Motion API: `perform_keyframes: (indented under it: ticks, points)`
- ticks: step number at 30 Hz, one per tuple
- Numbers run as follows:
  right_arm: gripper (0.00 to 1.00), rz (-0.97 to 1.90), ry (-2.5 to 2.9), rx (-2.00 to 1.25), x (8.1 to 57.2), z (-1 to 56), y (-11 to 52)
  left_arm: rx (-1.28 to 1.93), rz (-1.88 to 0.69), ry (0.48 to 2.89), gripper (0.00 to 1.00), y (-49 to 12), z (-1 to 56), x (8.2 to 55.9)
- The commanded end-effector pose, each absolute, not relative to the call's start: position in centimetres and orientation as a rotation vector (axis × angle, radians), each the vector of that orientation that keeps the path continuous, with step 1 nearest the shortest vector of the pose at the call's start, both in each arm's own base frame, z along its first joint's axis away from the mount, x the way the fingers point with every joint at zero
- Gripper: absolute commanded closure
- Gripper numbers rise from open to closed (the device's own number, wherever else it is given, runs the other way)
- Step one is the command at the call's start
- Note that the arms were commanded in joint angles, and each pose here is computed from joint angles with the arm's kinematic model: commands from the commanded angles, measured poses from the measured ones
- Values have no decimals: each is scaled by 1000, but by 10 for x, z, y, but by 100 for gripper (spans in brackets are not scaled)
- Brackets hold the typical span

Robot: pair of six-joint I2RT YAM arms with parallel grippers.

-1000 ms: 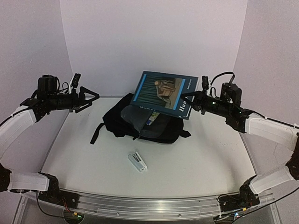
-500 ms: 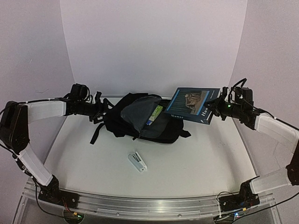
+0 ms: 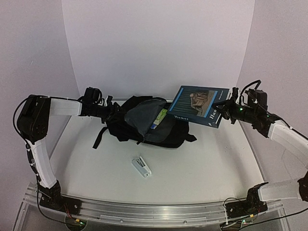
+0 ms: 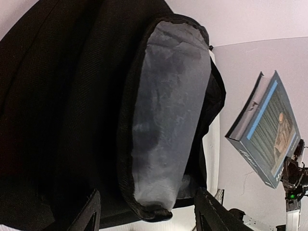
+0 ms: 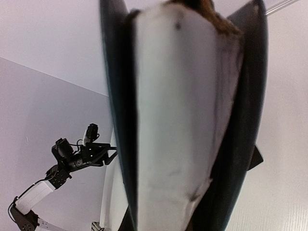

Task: Pack the student bag
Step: Place the book in the student bag.

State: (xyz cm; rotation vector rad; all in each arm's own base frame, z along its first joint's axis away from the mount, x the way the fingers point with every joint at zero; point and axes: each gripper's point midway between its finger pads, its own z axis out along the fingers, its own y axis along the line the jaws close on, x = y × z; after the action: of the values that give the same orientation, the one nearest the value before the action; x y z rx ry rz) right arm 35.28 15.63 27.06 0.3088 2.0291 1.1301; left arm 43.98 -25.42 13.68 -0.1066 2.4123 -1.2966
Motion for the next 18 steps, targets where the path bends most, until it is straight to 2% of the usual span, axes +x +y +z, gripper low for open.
perform_keyframes:
  ticks: [1,7,13,16,18]
  points:
    - [100,1185,1937,248,345,302,160,-40,-1358,2368,39,-272,145,454]
    - [100,1185,1934,275,342,301,158,6,-1446,2346,61,-291,146,459]
    - [100,1186,1986,385,344,273,153,91,-1478,2190,91,-294,192,460]
    - [100,1223,2028,449,342,256,155,176,-1485,2066,99,-293,229,454]
    - [100,1253,2045,478,340,251,158,246,-1509,1976,100,-294,257,444]
